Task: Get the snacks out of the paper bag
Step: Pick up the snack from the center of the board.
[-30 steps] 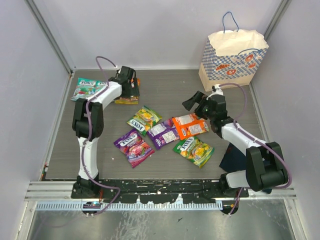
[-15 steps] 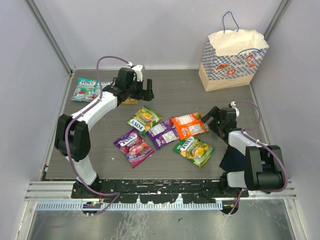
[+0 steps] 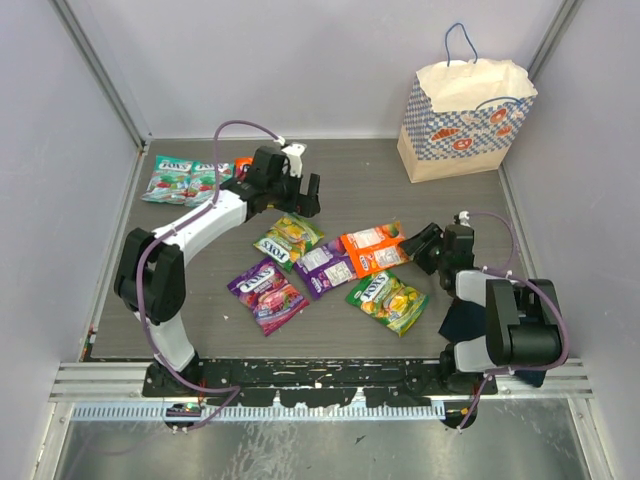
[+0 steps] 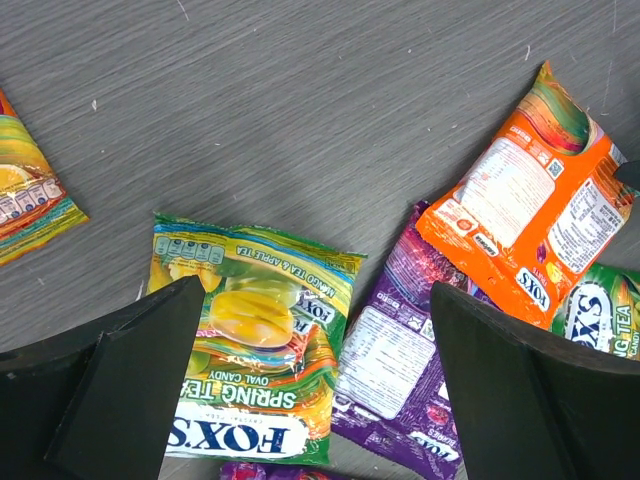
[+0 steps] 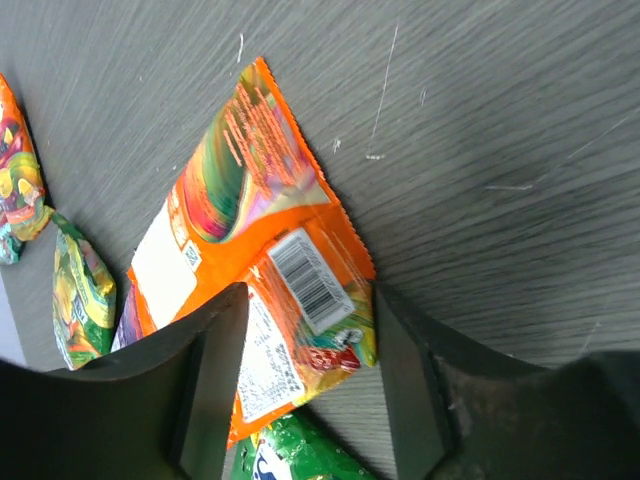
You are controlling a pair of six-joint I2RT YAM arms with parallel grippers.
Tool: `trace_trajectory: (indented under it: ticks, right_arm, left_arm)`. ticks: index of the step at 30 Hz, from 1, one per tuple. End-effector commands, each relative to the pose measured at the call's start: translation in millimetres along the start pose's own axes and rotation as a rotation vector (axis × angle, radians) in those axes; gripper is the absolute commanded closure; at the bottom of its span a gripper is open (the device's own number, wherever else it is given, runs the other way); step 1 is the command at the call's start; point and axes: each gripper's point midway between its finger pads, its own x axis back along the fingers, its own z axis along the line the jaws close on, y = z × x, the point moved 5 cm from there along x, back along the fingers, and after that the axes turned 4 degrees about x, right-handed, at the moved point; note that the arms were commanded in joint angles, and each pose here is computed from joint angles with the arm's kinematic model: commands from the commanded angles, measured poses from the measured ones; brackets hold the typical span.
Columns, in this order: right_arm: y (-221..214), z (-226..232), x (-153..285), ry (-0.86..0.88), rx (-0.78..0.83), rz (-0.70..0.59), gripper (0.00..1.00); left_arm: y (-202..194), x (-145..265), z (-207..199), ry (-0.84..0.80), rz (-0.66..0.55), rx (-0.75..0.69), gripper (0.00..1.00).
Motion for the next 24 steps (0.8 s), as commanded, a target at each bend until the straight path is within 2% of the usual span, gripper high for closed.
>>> trace_trajectory:
  ticks: [1, 4, 12, 15, 19, 24]
  right_arm:
    - [-8.6, 7.1, -1.0, 0.087, -0.034, 0.031, 0.47]
    - [-6.0, 9.7, 1.1, 0.098, -0.025, 0.016, 0.57]
    - [23.1, 34.0, 13.5, 0.126, 0.039, -0.089, 0.97]
    - [40.3, 71.6, 19.4, 0.17, 0.139, -0.153, 0.99]
    - [63.2, 155.7, 22.4, 0.219, 0.392, -0.219, 0.99]
    - [81.9, 230.1, -2.4, 0.296, 0.664, -0.183, 0.99]
  left_arm:
    - [15.2, 14.6, -5.7, -0.01, -0.064, -0.033, 0.02]
    - [16.3, 18.8, -6.0, -0.008, -0.072, -0.037, 0.02]
    - [20.3, 29.8, -5.6, 0.015, -0.102, -0.039, 0.02]
    - [23.8, 36.5, -0.3, 0.065, -0.118, -0.036, 0.02]
    - [24.9, 43.3, 12.3, 0.144, -0.086, -0.004, 0.02]
    - [29.4, 61.1, 39.3, 0.214, -0.116, 0.101, 0.02]
